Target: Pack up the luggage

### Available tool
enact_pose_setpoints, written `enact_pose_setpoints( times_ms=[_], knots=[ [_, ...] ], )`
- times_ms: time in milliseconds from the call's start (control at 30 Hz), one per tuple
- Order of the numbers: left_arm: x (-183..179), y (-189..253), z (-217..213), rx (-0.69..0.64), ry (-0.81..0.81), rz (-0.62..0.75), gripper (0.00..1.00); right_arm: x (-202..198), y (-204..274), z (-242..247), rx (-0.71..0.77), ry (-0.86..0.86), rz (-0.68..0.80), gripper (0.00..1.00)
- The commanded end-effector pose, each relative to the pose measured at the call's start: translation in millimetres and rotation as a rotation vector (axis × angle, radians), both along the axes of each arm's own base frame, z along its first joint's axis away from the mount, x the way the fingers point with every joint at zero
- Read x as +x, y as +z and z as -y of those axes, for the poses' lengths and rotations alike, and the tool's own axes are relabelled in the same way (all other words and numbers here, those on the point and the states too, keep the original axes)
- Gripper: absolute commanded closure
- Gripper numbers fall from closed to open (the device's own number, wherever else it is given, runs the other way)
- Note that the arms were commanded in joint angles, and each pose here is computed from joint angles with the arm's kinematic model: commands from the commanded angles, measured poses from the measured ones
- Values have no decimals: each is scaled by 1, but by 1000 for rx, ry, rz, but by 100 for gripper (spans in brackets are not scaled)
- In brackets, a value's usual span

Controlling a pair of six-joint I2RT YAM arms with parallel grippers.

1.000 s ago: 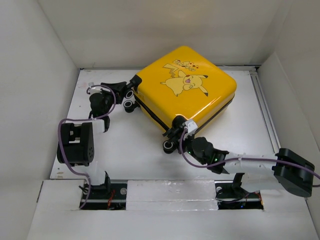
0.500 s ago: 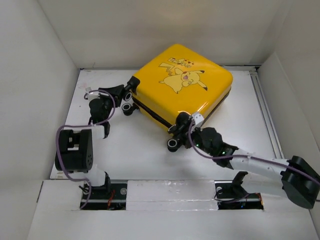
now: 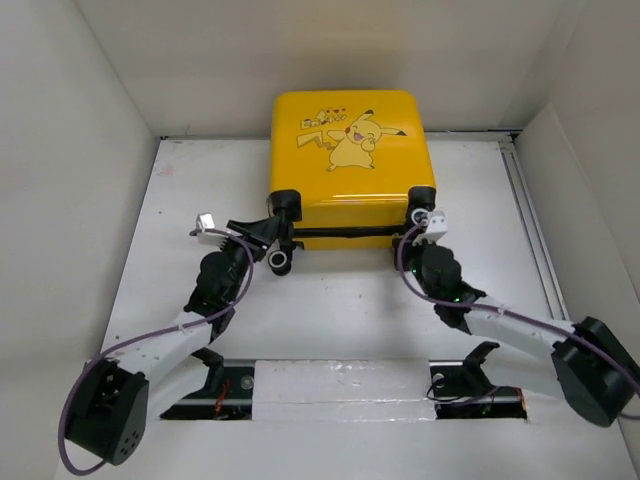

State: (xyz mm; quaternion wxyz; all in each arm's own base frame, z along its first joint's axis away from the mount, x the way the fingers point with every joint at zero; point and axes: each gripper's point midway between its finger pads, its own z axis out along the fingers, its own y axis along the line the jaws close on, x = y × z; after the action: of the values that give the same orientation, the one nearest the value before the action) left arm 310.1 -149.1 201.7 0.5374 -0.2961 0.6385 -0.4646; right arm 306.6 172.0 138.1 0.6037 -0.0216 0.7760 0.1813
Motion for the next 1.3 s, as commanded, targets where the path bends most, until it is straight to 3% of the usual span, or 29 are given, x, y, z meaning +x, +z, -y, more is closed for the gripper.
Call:
enact_pose_setpoints(
  times_ms=[0,133,233,433,600,667,767,833,1000,1233,1267],
  knots=[
    [-37,22,56,-12,-217,85,100,-8,49,-67,105,67,173,100],
    [-56,25,84,-22,-298,89,100,-7,40,-118,18,162,167,100],
    [-64,47,98,-51,-347,132,100,-26,48,-166,63,359,201,100],
    [-78,86,114,-52,-429,219,100,-96,57,-226,102,689,211,100],
    [-64,82,90,16,-315,197,100,-88,61,-169,8,490,153,100],
    [-57,83,75,33,-250,198,100,-78,34,-129,-68,386,70,100],
    [-57,78,69,58,-227,191,100,-67,27,-86,-14,342,41,100],
    [-57,81,72,50,-239,206,100,-67,42,-85,50,374,76,100],
    [-55,78,80,53,-265,186,100,-50,31,-62,-52,246,23,100],
    [-58,80,86,48,-299,201,100,-57,24,-96,-37,417,23,100],
    [-56,78,87,49,-299,200,100,-56,30,-103,-27,426,35,95]
  ],
)
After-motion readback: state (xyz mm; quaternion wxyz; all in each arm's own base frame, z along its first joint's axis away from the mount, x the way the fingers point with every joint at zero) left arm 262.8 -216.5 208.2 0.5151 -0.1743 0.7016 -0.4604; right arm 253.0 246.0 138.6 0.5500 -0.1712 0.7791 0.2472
